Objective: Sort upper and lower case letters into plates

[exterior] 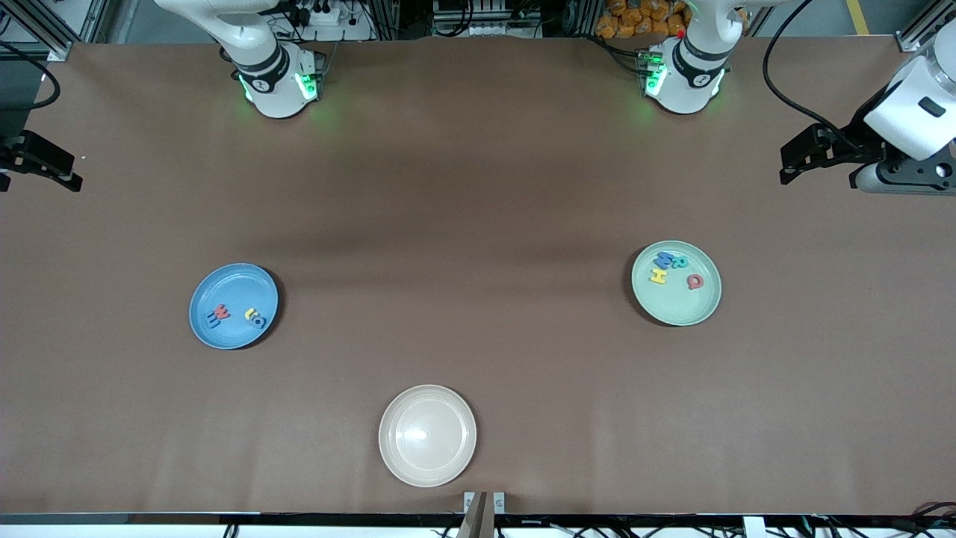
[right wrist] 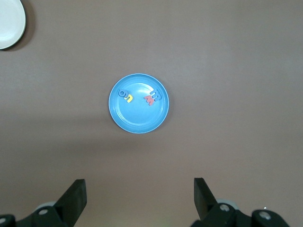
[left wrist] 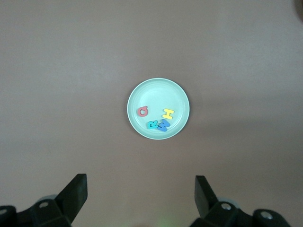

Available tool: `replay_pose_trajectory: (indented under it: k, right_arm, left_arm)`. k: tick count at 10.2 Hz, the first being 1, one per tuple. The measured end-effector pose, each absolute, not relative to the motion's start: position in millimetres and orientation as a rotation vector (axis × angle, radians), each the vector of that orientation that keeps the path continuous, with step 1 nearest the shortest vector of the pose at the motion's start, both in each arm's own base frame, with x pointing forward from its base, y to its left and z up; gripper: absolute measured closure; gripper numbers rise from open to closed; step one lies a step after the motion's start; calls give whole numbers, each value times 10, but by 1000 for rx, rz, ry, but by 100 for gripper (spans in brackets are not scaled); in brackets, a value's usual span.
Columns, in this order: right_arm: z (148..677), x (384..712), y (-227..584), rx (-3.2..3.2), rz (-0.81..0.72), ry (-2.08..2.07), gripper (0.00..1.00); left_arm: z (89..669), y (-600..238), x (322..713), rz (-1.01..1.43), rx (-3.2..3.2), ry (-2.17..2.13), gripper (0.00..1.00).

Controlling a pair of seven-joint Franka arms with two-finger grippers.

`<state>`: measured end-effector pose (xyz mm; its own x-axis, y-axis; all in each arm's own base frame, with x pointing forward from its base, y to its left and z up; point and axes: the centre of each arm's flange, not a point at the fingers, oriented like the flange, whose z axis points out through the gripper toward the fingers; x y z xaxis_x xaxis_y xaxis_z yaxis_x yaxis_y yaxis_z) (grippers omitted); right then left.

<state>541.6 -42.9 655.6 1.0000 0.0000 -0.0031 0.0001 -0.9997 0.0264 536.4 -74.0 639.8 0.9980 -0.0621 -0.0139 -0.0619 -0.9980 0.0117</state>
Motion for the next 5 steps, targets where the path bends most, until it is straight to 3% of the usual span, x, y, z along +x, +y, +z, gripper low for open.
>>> replay_pose_trajectory:
  k: [5]
  right_arm:
    - [6554,5414,-429,3115,-7,0,0]
  left_arm:
    - [6416,-738,5380,5,3128,-119,0]
